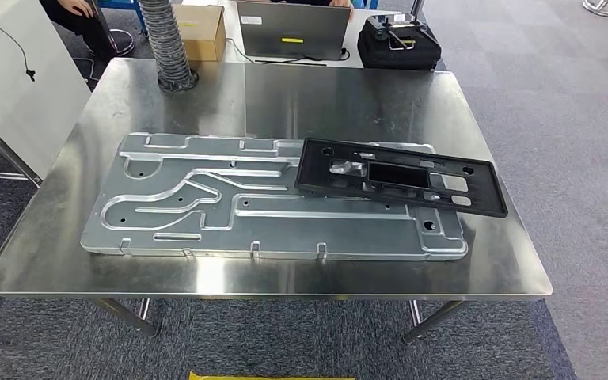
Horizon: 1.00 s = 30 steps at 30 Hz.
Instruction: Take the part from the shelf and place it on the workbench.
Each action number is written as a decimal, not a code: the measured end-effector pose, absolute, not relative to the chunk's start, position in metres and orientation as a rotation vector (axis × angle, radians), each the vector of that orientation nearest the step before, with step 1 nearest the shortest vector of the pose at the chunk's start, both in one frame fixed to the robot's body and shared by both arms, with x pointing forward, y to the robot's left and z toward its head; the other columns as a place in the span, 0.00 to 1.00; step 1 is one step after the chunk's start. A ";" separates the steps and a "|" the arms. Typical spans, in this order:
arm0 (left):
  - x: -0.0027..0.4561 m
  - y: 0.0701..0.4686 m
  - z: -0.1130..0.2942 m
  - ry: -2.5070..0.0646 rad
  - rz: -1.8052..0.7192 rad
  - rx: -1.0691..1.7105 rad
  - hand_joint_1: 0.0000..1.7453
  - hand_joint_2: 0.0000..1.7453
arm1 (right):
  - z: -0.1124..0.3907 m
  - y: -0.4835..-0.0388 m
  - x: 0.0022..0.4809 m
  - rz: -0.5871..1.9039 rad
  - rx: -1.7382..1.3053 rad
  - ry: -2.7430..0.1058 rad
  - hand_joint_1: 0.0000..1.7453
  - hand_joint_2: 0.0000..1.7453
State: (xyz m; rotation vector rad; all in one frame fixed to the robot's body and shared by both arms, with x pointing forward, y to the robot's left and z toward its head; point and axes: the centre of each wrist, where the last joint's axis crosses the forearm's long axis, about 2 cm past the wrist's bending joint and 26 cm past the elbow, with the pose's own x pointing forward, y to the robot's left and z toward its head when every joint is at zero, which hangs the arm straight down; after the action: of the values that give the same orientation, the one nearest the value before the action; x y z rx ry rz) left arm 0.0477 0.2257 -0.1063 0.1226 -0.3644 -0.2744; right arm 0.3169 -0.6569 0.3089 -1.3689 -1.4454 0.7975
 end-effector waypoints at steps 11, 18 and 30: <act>0.048 0.227 -0.106 -0.336 -0.243 0.124 0.00 0.00 | 0.218 -0.735 0.165 0.380 -1.498 -1.151 0.00 0.00; 0.047 0.229 -0.107 -0.333 -0.245 0.125 0.00 0.00 | 0.102 -0.697 0.098 0.177 -1.328 -0.943 0.00 0.00; 0.050 0.233 -0.107 -0.351 -0.268 0.131 0.00 0.00 | -0.011 -0.596 0.051 -0.096 -1.052 -0.680 0.00 0.00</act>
State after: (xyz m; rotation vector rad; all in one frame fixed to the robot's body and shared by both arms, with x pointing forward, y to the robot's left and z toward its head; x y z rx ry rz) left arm 0.0504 0.2334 -0.1069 0.1312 -0.3509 -0.2682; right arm 0.0512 -0.5963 -0.0114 -1.0519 -0.6805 -0.0957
